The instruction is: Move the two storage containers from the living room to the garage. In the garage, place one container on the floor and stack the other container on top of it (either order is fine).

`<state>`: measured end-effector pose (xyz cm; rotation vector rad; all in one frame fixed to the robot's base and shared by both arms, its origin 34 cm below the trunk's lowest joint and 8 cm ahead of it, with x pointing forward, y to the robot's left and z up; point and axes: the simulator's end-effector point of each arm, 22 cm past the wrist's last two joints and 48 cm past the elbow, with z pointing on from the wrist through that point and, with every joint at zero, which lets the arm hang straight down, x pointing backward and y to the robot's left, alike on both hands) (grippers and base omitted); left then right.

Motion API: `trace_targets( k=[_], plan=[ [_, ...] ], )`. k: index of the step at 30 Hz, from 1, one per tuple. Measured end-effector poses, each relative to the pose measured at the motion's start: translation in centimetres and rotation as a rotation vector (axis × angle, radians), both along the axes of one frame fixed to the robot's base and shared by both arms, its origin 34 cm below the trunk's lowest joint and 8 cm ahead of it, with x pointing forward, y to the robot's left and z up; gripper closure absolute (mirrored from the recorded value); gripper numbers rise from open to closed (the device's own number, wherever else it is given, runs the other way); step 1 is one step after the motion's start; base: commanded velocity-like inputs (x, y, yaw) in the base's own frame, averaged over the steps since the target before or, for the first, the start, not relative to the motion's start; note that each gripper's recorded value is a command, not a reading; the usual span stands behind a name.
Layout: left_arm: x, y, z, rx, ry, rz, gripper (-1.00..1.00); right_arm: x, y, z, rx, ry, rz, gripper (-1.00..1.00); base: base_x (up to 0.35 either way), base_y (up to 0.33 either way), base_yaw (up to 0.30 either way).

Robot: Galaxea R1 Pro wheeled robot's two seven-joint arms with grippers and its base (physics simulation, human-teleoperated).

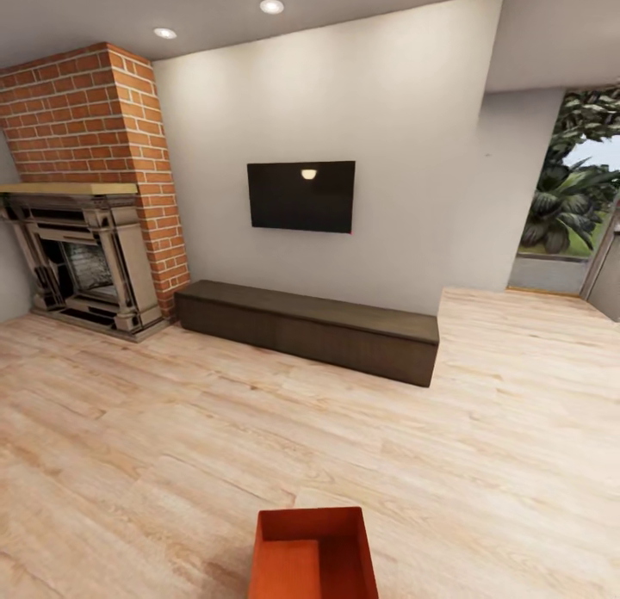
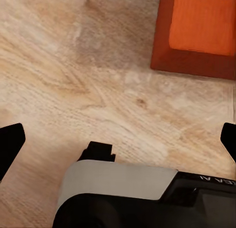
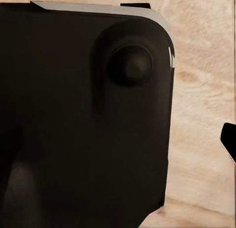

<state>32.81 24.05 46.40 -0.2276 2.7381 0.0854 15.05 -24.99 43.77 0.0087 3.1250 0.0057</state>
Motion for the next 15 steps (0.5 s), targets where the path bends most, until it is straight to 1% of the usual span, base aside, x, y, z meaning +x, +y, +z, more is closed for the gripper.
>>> trace_targets(
  k=[2,3,7,15],
  plan=[
    [0.1,-0.2,0.0,0.001,-0.002,-0.022,-1.00,0.0,0.0,0.0,0.000,0.000,0.000,-1.00,0.239,-0.125,-0.020],
    [0.1,-0.5,0.0,0.003,-0.003,-0.047,-1.00,0.0,0.0,0.0,-0.001,0.000,0.000,-1.00,0.173,-0.093,-0.013],
    [0.3,-1.0,0.1,0.007,-0.006,-0.094,-1.00,0.0,0.0,0.0,0.000,0.000,0.001,-1.00,0.082,-0.044,-0.006],
    [0.3,-1.1,0.1,0.008,-0.007,-0.106,-1.00,0.0,0.1,0.0,0.001,0.000,0.002,-1.00,0.014,-0.007,-0.001]
  ],
)
